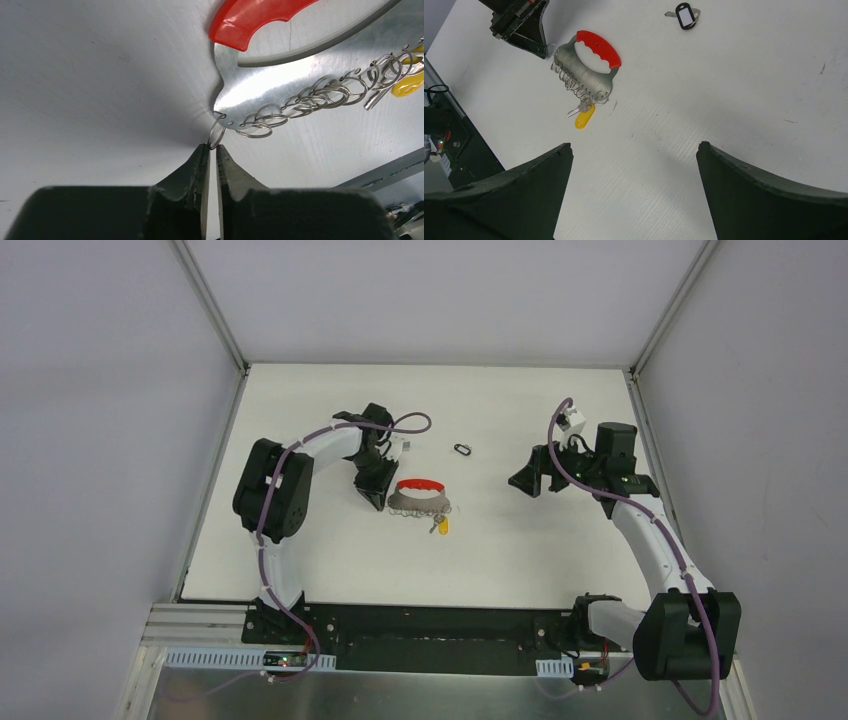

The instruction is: Put the keys on the keyring

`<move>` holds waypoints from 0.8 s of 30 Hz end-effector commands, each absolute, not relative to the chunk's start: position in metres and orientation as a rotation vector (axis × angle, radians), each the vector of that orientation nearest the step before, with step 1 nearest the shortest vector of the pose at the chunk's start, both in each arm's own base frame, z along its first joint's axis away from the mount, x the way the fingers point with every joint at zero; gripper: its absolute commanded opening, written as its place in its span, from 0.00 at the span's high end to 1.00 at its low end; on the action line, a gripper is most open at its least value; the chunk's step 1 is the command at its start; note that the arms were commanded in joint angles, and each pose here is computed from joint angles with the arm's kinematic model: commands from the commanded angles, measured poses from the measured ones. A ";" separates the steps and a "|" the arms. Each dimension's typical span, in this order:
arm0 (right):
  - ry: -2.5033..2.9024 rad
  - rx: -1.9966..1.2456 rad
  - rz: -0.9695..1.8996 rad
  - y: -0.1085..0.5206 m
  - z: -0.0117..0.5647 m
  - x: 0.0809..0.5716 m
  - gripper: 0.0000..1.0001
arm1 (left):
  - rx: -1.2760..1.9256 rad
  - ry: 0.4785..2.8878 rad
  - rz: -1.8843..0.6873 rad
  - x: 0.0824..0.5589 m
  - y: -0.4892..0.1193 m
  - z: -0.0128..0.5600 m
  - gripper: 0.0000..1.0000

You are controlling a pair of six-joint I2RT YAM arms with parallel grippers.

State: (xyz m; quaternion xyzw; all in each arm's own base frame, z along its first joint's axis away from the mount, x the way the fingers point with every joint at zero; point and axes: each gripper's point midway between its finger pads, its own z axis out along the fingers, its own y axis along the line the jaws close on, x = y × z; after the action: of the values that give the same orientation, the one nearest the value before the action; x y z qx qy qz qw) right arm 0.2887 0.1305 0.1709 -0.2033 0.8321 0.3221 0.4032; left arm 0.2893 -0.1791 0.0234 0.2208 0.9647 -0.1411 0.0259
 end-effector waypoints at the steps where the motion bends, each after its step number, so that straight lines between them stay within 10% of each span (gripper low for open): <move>1: 2.084 -0.535 0.803 0.129 0.171 0.289 0.02 | 0.649 2.969 -0.510 0.295 -0.184 0.037 0.94; 13: 2.085 -0.537 0.801 0.129 0.171 0.288 0.02 | 0.643 2.929 -0.540 0.301 -0.183 0.045 1.00; 24: 2.086 -0.541 0.799 0.128 0.170 0.288 0.02 | 0.634 2.929 -0.530 0.309 -0.185 0.042 0.75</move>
State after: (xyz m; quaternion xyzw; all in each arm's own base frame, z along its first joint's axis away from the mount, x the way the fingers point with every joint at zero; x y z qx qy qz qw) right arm 0.2890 0.1300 0.1707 -0.2061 0.8314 0.3204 0.4045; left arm 0.3002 -0.1836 0.0328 0.2133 0.9621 -0.1652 0.0393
